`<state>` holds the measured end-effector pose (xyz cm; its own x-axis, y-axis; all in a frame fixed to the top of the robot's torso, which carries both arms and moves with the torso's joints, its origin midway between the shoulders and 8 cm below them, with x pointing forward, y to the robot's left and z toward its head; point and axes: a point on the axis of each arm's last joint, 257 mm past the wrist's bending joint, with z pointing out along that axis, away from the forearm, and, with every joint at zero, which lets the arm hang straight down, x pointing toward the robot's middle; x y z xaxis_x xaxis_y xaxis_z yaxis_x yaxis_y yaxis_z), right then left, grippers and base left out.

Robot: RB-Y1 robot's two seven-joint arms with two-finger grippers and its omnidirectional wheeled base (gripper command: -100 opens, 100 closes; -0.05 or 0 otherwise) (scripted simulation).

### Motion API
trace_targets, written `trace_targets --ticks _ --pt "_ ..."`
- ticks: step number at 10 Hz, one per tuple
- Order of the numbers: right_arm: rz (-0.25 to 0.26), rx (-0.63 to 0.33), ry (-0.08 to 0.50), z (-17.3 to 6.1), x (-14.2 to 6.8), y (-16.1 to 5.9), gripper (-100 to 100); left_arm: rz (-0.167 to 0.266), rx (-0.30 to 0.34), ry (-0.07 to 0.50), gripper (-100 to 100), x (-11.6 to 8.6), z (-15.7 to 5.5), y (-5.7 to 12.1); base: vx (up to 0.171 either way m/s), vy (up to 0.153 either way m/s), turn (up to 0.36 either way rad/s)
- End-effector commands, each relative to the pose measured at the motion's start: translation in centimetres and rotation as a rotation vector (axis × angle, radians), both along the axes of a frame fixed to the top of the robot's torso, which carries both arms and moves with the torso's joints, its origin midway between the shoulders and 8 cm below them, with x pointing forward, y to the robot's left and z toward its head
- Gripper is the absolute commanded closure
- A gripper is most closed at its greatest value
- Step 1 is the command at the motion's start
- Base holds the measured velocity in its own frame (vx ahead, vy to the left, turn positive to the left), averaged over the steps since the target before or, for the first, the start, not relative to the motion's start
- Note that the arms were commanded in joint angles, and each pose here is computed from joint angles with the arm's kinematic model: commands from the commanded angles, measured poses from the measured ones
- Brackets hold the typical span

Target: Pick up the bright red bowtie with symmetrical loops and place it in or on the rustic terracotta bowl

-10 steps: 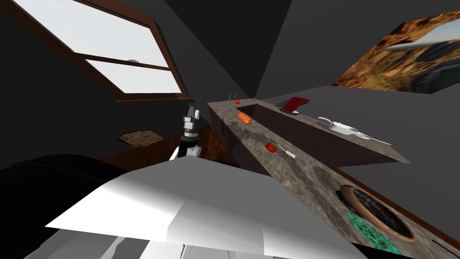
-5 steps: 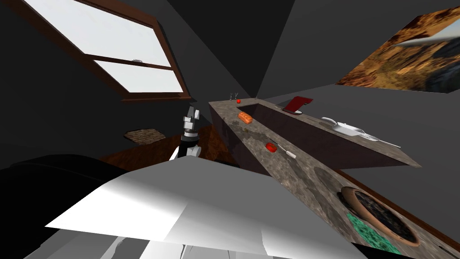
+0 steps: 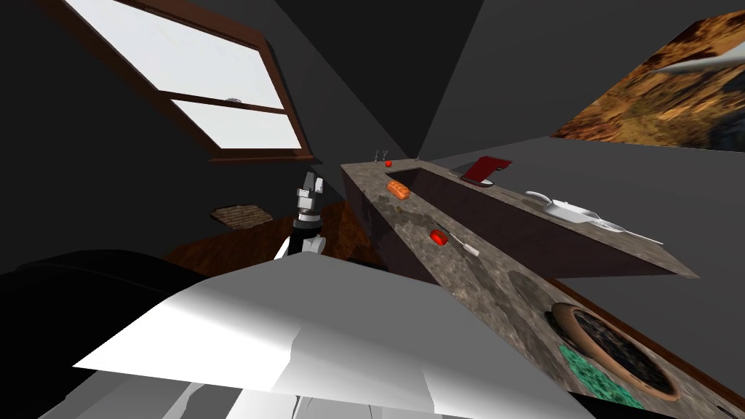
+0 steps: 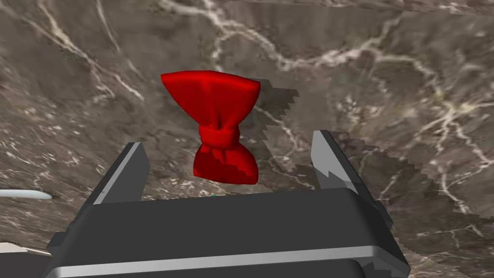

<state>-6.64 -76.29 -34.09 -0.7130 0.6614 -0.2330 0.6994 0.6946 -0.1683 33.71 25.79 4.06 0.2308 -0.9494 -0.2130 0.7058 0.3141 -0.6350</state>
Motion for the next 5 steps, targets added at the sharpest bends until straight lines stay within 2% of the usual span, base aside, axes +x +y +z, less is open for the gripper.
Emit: trace_targets --ticks 1,5 --pt "-0.010 0.004 0.001 -0.5 0.0 0.6 -100 0.000 0.000 0.000 0 0.0 0.0 0.0 -0.044 -0.024 0.050" --pt "-0.041 0.006 0.010 -1.0 -0.1 2.0 -100 0.000 0.000 0.000 0 0.0 0.0 0.0 -0.050 -0.028 0.058"
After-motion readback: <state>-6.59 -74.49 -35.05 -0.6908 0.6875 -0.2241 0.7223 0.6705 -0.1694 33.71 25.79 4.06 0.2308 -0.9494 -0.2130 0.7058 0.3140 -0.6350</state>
